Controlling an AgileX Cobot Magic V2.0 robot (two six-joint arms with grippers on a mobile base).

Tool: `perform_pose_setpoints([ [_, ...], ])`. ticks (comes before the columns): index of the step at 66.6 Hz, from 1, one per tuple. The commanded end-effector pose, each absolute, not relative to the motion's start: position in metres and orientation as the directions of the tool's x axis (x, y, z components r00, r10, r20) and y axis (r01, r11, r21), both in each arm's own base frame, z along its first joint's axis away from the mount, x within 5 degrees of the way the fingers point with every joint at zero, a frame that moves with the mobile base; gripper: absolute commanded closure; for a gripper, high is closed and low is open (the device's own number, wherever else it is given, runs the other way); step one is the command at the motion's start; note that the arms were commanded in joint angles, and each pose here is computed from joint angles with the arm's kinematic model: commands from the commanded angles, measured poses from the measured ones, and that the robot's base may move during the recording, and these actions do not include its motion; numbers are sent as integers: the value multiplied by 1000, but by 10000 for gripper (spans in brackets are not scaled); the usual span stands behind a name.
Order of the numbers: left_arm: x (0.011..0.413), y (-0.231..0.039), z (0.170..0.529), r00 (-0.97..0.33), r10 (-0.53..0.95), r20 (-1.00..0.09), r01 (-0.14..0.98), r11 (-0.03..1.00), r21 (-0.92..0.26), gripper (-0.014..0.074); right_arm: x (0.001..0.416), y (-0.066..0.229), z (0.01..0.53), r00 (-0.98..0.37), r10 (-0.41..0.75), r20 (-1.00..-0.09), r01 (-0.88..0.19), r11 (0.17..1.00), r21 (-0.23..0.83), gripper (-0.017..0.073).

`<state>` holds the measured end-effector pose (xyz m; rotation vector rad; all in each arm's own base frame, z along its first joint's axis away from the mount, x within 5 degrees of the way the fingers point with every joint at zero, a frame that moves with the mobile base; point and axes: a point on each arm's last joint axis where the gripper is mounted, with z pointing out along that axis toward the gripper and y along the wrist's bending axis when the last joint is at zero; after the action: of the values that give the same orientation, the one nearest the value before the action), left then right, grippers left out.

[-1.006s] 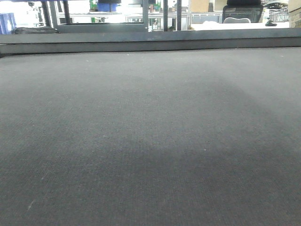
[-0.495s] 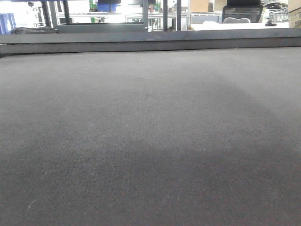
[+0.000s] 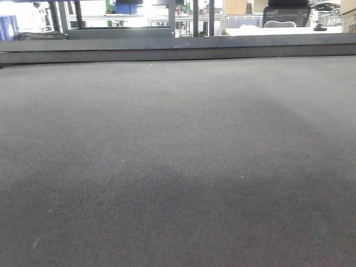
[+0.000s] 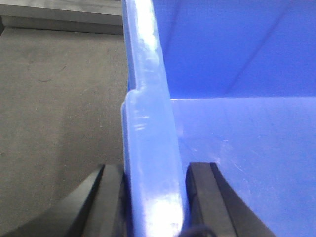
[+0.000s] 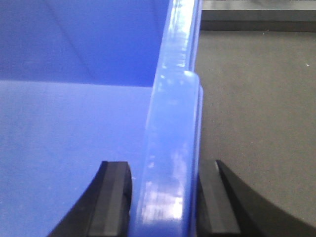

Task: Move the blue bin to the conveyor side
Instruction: 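Carry the blue bin with both grippers to the red-framed grey table, then lower the blue bin with both grippers onto the grey tabletop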

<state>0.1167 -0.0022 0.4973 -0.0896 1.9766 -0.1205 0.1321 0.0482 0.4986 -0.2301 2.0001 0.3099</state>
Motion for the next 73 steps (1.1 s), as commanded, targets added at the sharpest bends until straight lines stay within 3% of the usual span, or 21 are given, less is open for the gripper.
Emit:
perform_pose_setpoints([
  [1, 113, 6, 518, -204, -49, -978, -55, 998, -39, 607, 130, 36, 514, -277, -71, -958, -236, 972, -4, 638],
  [13, 114, 3, 520, -183, -71, -981, -32, 997, -66, 607, 130, 36, 516, -262, -68, -963, -237, 972, -4, 638],
  [23, 140, 0, 512, -252, -110, -961, 3, 993, -115, 607, 137, 38, 522, -289, -73, -955, -233, 972, -4, 638],
  [44, 222, 2, 480, -434, -57, -899, 30, 997, -77, 607, 224, 68, 493, -466, -132, -875, -234, 972, -22, 637],
  [59, 267, -20, 447, -546, 42, -837, 149, 988, -48, 607, 279, 79, 450, -610, -127, -782, -193, 981, -8, 637],
  [73, 305, -27, 414, -620, 73, -781, 160, 987, -34, 607, 316, 89, 411, -698, -149, -700, -188, 982, -22, 637],
])
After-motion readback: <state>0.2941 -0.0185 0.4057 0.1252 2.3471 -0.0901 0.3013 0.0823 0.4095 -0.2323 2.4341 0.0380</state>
